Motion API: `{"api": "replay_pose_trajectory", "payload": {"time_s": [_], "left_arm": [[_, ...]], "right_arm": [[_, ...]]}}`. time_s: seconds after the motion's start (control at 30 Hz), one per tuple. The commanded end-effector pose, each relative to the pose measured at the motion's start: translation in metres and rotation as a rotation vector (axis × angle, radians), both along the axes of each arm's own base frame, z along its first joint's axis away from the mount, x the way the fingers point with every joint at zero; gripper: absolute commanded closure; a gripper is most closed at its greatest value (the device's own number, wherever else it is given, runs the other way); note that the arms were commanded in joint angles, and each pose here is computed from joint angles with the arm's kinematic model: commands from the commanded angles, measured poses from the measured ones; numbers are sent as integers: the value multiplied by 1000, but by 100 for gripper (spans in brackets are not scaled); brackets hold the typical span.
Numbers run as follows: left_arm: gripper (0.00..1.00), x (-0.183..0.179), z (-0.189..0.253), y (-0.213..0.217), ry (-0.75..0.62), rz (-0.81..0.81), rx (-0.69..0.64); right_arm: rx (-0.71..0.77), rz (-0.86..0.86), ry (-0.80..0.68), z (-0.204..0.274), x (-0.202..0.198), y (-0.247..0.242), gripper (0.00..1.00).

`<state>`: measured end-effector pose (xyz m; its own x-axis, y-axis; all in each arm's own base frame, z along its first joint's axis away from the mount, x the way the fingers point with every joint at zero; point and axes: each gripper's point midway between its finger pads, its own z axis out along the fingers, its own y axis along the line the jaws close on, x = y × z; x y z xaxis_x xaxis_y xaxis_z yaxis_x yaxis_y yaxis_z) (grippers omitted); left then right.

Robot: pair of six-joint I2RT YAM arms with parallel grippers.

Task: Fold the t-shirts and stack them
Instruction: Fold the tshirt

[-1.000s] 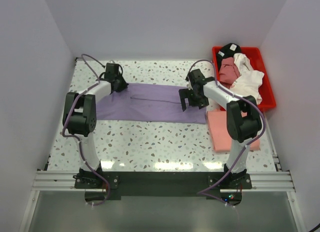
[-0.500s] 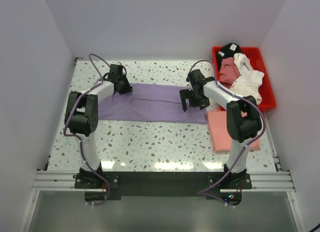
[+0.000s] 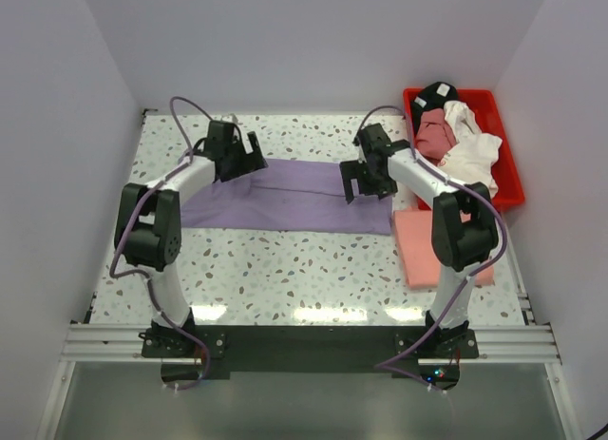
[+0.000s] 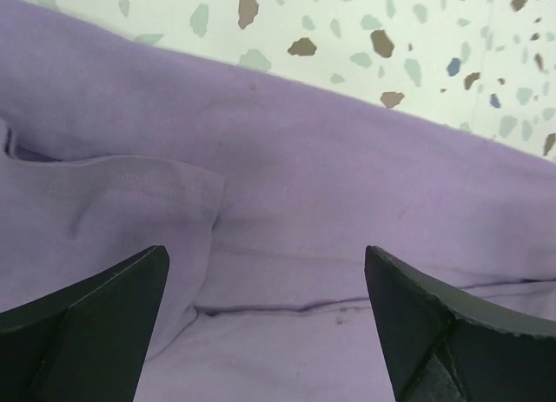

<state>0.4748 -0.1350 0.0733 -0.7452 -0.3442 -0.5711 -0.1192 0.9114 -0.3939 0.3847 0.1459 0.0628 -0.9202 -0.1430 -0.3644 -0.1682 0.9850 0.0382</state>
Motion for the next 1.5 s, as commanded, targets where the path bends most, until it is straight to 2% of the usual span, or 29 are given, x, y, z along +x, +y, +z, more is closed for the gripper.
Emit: {"api": "replay_pose_trajectory", "payload": {"time_s": [0.0, 0.07, 0.3, 0.4, 0.57, 0.67, 0.7, 0.77, 0.8, 0.83, 0.87, 0.9, 0.93, 0.97, 1.0, 1.03, 1.07, 1.1, 1.13, 1.2, 1.3, 1.47], "left_arm": [[0, 2, 50, 5, -142, 10, 2], [0, -2, 52, 12, -147, 43, 6], [0, -4, 5, 62, -40, 180, -59], [0, 2, -13, 71, -7, 198, -90], [0, 22, -39, 71, 27, 204, -90], [0, 40, -48, 67, 39, 201, -107], [0, 53, -41, 64, 12, 194, -113], [0, 61, -59, 61, 37, 191, -104], [0, 78, -48, 54, 5, 178, -109], [0, 76, -72, 51, 73, 180, -100], [0, 81, -74, 43, 84, 160, -105], [0, 94, -63, 27, 61, 127, -101], [0, 95, -80, 20, 92, 115, -90], [0, 100, -80, 10, 89, 93, -90], [0, 112, -65, -9, 60, 48, -85], [0, 113, -86, -15, 97, 37, -75], [0, 117, -86, -26, 93, 8, -78], [0, 133, -68, -44, 39, -28, -98], [0, 130, -88, -50, 73, -40, -102], [0, 135, -84, -74, 51, -94, -147], [0, 134, -88, -95, 39, -131, -173], [0, 129, -86, -117, 18, -179, -174]], "right_arm": [[81, -11, -150, 43, 38, 13, 1], [95, -26, -148, 36, 48, 16, 1], [93, -62, -138, 8, 89, 15, 1], [81, -72, -100, -10, 91, 14, 1], [121, -53, -28, -30, 69, 20, 1], [170, -43, 36, -40, 39, 25, 1], [200, -25, 96, -50, 14, 31, 1], [229, -6, 72, -36, -4, 40, 1], [209, 19, 118, -48, -33, 46, 1], [201, 29, 119, -47, -45, 50, 1], [220, 48, 104, -34, -57, 57, 1], [208, 91, 152, -44, -88, 67, 1], [214, 116, 167, -42, -104, 74, 1], [228, 132, 172, -37, -119, 82, 1], [218, 191, 219, -43, -152, 94, 1], [225, 217, 242, -44, -168, 101, 1], [262, 240, 276, -41, -187, 113, 1], [262, 307, 316, -46, -216, 125, 1], [288, 340, 316, -47, -226, 137, 1], [329, 420, 359, -47, -259, 159, 1], [352, 514, 347, -44, -278, 183, 1], [366, 546, 285, -35, -283, 195, 1]]}}
